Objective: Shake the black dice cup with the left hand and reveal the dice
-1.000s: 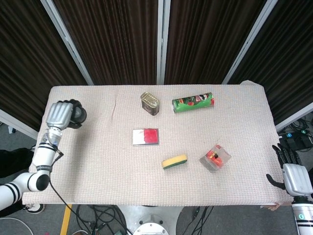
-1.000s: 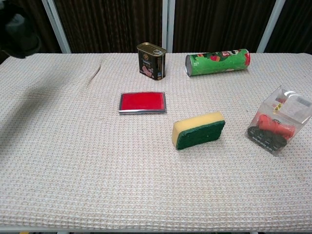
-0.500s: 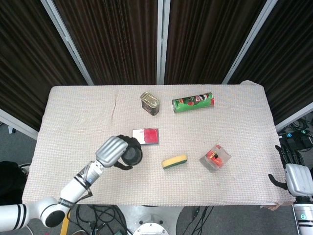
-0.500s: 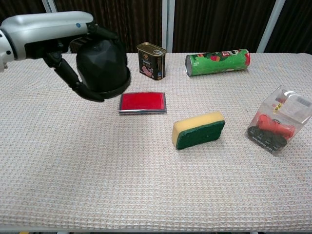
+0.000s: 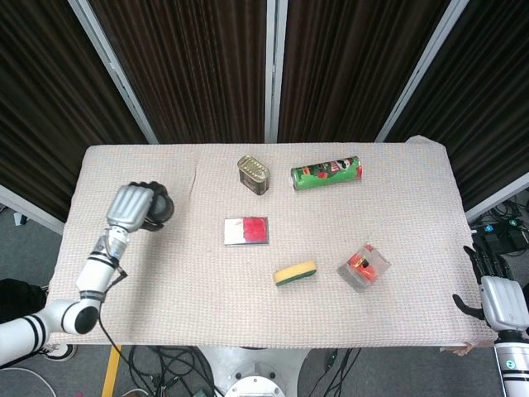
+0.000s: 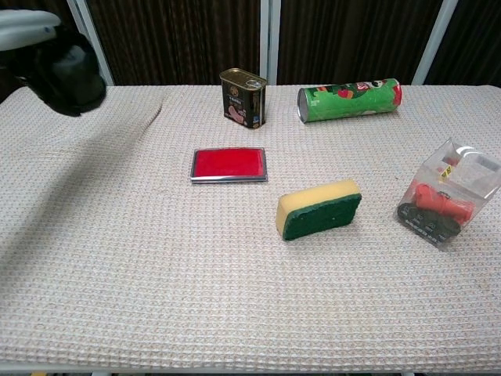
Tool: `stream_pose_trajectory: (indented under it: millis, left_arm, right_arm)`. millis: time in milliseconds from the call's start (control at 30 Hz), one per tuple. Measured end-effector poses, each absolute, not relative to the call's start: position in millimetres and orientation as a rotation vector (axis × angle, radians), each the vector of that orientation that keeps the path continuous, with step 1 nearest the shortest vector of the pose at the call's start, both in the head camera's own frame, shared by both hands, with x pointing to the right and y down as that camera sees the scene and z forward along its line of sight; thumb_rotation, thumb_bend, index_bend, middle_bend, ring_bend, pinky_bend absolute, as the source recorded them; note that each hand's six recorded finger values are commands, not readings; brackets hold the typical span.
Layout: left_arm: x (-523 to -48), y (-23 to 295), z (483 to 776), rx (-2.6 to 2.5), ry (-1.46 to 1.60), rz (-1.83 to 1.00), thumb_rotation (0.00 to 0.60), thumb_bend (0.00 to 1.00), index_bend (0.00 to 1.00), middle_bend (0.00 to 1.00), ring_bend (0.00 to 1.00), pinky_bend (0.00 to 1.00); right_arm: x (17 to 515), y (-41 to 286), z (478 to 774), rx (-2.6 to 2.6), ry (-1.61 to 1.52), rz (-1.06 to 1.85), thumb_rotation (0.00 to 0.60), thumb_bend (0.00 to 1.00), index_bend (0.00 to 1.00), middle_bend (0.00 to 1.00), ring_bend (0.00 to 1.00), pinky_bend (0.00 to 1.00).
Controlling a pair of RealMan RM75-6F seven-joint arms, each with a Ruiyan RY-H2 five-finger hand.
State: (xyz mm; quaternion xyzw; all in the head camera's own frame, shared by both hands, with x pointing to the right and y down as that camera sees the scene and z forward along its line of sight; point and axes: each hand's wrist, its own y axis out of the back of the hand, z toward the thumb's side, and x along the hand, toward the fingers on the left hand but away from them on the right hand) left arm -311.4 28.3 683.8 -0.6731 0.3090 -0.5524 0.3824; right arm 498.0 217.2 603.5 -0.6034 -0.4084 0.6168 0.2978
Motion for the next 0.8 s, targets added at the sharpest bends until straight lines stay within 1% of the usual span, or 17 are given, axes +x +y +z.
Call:
stream_pose_trajectory:
  millis: [100, 167, 200, 267, 367, 433, 533, 600, 667, 733, 800]
  left_arm:
    - [-328, 23, 685, -1.658, 0.763, -1.435, 0.6, 0.24, 0.58, 0.61, 0.38, 0.36]
    - [-324, 29, 687, -1.679, 0.735, -1.426, 0.6, 0.24, 0.58, 0.61, 0.38, 0.36]
    - [-315, 37, 688, -1.716, 0.712, -1.408, 0.6, 0.24, 0.58, 0.61, 0.38, 0.36]
    - [-292, 55, 689, -1.803, 0.673, -1.364, 0.6, 0.24, 0.58, 0.61, 0.38, 0.36]
    - [-237, 97, 678, -2.013, 0.607, -1.238, 0.6, 0.24, 0.58, 0.61, 0.38, 0.36]
    - [-196, 126, 657, -2.165, 0.584, -1.126, 0.6, 0.24, 0.58, 0.62, 0.39, 0.36]
    - [-153, 153, 624, -2.331, 0.576, -0.987, 0.6, 0.24, 0.58, 0.63, 0.4, 0.37]
    - [-134, 160, 609, -2.392, 0.578, -0.927, 0.6, 0.24, 0.58, 0.63, 0.39, 0.37]
    - [-125, 160, 605, -2.409, 0.583, -0.906, 0.6, 0.24, 0.58, 0.63, 0.39, 0.37]
    - [-121, 153, 611, -2.389, 0.598, -0.919, 0.6, 0.24, 0.58, 0.62, 0.39, 0.37]
    - [-126, 137, 625, -2.32, 0.624, -0.968, 0.6, 0.24, 0.58, 0.62, 0.39, 0.37]
  right_arm:
    - [498, 217, 604, -1.605, -1.084, 1.638, 0.6, 0.15, 0.0, 0.0, 0.0, 0.0]
    - [498, 217, 604, -1.603, -1.087, 1.638, 0.6, 0.15, 0.0, 0.0, 0.0, 0.0]
    - [499, 217, 604, -1.603, -1.088, 1.639, 0.6, 0.15, 0.0, 0.0, 0.0, 0.0]
    - [499, 217, 605, -1.604, -1.087, 1.642, 0.6, 0.15, 0.0, 0.0, 0.0, 0.0]
    - [500, 216, 604, -1.603, -1.091, 1.641, 0.6, 0.15, 0.0, 0.0, 0.0, 0.0]
    - [500, 216, 605, -1.603, -1.09, 1.645, 0.6, 0.15, 0.0, 0.0, 0.0, 0.0]
    - [501, 217, 608, -1.6, -1.083, 1.657, 0.6, 0.15, 0.0, 0.0, 0.0, 0.0]
    - [501, 218, 610, -1.599, -1.078, 1.663, 0.6, 0.15, 0.0, 0.0, 0.0, 0.0]
    - [502, 217, 609, -1.595, -1.083, 1.661, 0.6, 0.15, 0.0, 0.0, 0.0, 0.0]
    - [503, 216, 607, -1.588, -1.093, 1.658, 0.6, 0.15, 0.0, 0.0, 0.0, 0.0]
    - [506, 215, 605, -1.582, -1.105, 1.66, 0.6, 0.15, 0.0, 0.0, 0.0, 0.0]
